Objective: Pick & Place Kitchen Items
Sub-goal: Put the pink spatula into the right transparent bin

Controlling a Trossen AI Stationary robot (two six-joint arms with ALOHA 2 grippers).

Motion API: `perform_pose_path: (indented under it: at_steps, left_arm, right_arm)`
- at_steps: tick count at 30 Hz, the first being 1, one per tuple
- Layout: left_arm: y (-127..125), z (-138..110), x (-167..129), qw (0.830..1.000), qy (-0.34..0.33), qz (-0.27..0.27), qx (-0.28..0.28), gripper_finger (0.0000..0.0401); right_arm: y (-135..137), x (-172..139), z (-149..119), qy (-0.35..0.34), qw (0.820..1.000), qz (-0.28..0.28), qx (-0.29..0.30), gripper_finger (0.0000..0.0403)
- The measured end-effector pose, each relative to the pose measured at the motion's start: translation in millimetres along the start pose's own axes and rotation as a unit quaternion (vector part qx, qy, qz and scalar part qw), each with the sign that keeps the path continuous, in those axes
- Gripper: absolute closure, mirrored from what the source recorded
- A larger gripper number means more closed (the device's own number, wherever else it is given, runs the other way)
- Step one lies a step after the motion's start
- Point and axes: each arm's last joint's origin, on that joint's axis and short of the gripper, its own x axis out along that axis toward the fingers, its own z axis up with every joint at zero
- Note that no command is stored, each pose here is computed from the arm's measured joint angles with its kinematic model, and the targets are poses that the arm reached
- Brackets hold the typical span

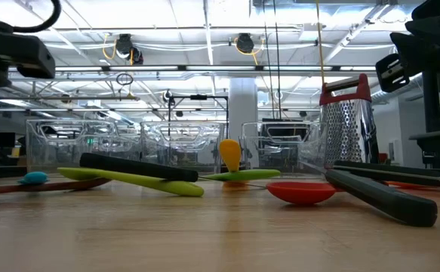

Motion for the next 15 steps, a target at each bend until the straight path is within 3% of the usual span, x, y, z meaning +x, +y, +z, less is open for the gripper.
perform_pose_path:
  at_steps: [7,15]
  left_arm:
    - [-3.0,8.9,-0.5,0.999,-0.029,0.011,-0.015,0.0194]
    - [-3.1,11.3,17.9,1.000,0.005,-0.002,-0.023,0.0194]
  right_arm:
    - [0.0,0.0,0.0,0.000,1.000,0.000,0.000,0.0330]
    - [0.0,0.0,0.0,0.000,1.000,0.000,0.000,0.0330]
